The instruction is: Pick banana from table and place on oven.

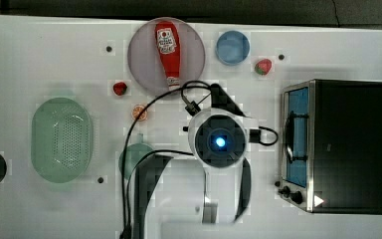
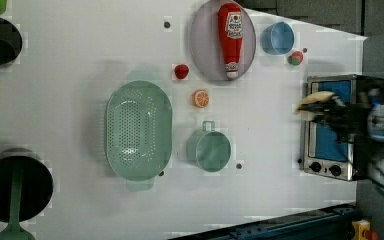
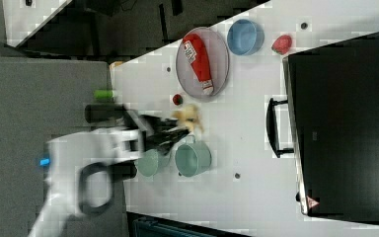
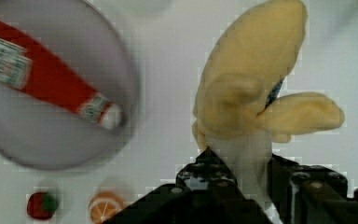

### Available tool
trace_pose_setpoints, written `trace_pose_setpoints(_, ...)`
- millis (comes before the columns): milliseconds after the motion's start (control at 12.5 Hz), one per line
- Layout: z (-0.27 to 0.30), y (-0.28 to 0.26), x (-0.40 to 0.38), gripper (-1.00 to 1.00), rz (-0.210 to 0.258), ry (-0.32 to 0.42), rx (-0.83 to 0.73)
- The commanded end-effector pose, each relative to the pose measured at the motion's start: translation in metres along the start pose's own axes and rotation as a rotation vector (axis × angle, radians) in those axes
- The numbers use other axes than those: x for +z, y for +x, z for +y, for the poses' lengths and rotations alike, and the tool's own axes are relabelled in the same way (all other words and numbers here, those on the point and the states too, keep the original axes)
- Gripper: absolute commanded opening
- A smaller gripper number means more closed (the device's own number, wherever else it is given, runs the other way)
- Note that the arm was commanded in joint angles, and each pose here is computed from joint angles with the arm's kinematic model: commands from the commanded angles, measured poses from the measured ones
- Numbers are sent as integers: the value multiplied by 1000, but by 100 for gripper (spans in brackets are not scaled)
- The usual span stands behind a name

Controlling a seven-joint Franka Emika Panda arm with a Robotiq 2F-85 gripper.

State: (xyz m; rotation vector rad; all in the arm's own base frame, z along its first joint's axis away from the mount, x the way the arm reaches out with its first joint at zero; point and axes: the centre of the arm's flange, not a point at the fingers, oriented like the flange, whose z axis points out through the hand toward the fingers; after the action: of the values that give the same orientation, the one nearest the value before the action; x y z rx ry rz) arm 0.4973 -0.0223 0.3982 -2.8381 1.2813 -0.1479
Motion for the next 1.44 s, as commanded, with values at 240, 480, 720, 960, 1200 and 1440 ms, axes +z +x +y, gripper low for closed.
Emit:
trace_pose_setpoints(240,-1,7,-120,-47,-52,-77,26)
trace_pose_setpoints(480,6,35,-158,-47,-52,-72,71)
trace_pose_setpoints(720,34,82,-162,-47,-45,-59,127)
trace_pose_setpoints(960,83,127,-140,-47,-73,-80,109)
trace_pose_setpoints(1200,134,168,-113,-47,-74,-102,49)
trace_pose_setpoints(1440,180,208,-82,-47,-36,-118,-81)
